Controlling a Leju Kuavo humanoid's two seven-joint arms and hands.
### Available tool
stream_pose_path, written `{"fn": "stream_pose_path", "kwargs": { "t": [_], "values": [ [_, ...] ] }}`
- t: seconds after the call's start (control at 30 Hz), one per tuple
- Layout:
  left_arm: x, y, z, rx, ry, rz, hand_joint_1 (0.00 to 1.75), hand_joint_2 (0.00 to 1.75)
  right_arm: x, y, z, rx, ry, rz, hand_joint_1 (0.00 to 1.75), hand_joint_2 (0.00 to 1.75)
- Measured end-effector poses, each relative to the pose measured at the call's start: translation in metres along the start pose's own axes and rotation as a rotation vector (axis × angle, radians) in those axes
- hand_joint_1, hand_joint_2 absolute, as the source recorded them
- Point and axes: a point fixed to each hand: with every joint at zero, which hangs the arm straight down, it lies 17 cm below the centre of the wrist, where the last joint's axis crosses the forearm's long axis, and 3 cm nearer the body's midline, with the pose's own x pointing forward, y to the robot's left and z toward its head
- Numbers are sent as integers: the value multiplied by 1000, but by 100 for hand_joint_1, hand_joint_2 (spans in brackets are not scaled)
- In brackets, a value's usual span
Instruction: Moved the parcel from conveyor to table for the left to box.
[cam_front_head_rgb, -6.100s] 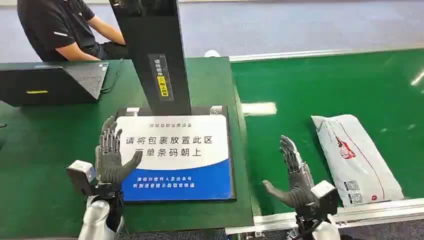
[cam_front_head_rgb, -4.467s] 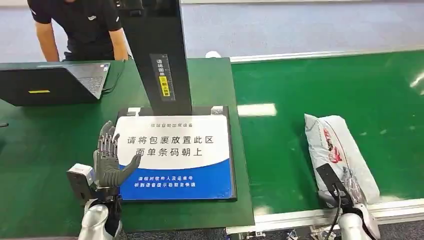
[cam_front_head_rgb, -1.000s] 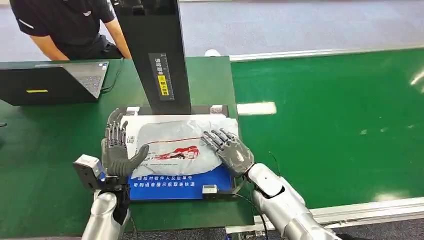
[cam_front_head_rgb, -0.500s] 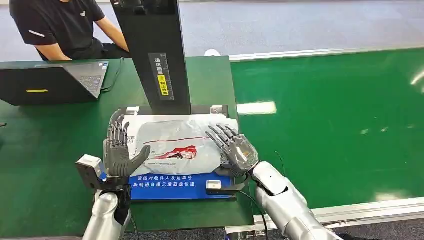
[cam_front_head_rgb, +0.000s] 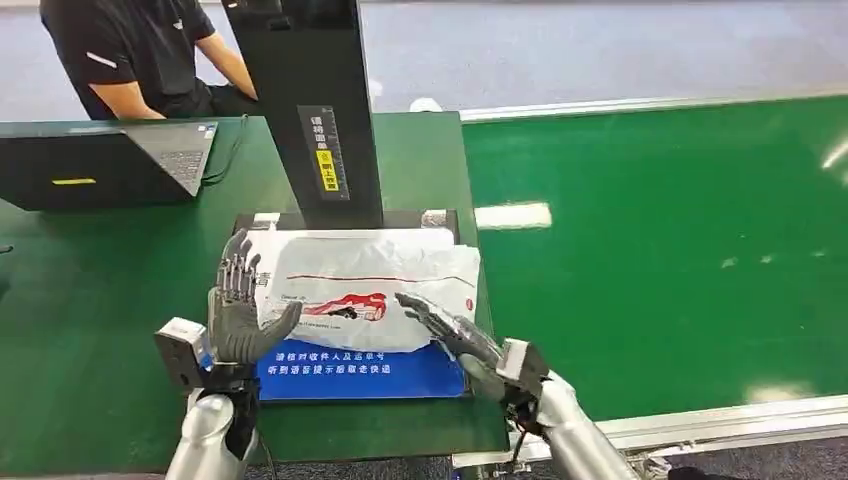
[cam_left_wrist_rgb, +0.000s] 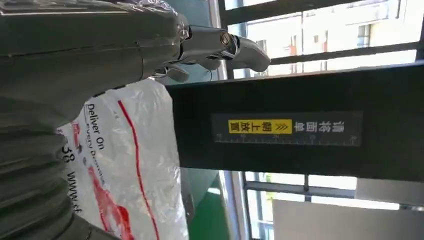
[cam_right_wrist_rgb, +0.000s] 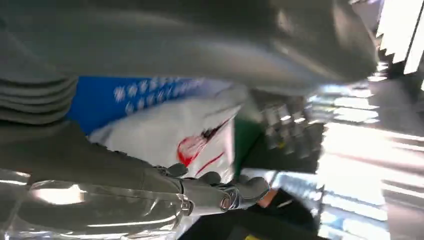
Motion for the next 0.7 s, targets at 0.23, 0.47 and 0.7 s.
{"fn": "stream_pose_path", "kwargs": {
  "t": [0.23,0.47,0.7],
  "values": [
    [-20,-44,14,-234,77,-143,0,175,39,-16,25,-33,-81,2,0,0],
    [-60,-85,38,-468,209,-459,0,175,53,-28,39,-64,-99,28,0,0],
    [-93,-80,53,-534,310,-762,0,175,52,-22,42,-58,-88,36,0,0]
  ]
}}
